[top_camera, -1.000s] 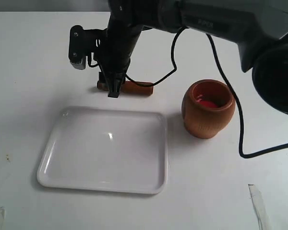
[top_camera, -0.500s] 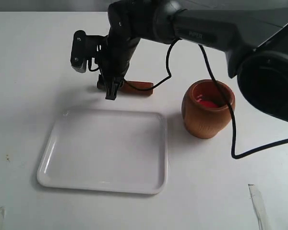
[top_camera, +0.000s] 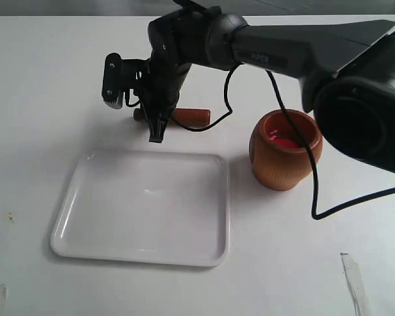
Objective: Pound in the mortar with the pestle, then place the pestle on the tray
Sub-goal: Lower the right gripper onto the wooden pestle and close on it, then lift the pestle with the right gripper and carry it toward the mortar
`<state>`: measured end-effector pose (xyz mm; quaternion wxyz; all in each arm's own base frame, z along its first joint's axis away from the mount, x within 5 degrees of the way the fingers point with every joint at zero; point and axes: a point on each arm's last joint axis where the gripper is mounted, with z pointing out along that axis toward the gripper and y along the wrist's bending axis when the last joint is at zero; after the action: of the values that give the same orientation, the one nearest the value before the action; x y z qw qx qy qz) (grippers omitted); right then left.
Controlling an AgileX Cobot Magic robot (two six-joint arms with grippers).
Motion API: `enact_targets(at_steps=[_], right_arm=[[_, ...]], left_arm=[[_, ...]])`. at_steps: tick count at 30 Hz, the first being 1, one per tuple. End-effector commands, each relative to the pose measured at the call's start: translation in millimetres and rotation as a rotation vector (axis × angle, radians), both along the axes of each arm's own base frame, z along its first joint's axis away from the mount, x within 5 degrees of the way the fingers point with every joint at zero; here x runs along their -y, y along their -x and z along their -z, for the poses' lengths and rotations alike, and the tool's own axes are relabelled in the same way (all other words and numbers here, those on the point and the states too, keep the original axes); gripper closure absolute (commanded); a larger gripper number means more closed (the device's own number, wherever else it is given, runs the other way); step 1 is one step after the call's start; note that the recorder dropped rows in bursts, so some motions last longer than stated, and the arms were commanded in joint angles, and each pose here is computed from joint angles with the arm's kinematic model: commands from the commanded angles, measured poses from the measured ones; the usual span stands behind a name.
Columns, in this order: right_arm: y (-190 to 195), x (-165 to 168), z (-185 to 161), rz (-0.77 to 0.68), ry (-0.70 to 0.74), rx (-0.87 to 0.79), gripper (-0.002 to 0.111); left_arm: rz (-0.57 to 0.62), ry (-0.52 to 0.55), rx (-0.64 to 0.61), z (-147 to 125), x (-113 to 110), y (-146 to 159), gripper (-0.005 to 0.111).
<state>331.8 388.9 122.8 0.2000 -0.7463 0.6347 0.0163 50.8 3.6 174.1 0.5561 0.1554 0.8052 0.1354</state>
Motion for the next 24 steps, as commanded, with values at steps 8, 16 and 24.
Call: enact_targets(at_steps=[8, 16, 24], right_arm=[[-8, 0, 11, -0.013, 0.028, 0.07, 0.108], [-15, -10, -51, 0.135, -0.253, 0.187, 0.108], [-14, 24, -122, 0.387, -0.657, 0.228, 0.108]], left_arm=[[0.006, 0.015, 0.004, 0, 1, 0, 0.107], [0.006, 0.015, 0.004, 0, 1, 0, 0.107], [0.006, 0.015, 0.004, 0, 1, 0, 0.107]])
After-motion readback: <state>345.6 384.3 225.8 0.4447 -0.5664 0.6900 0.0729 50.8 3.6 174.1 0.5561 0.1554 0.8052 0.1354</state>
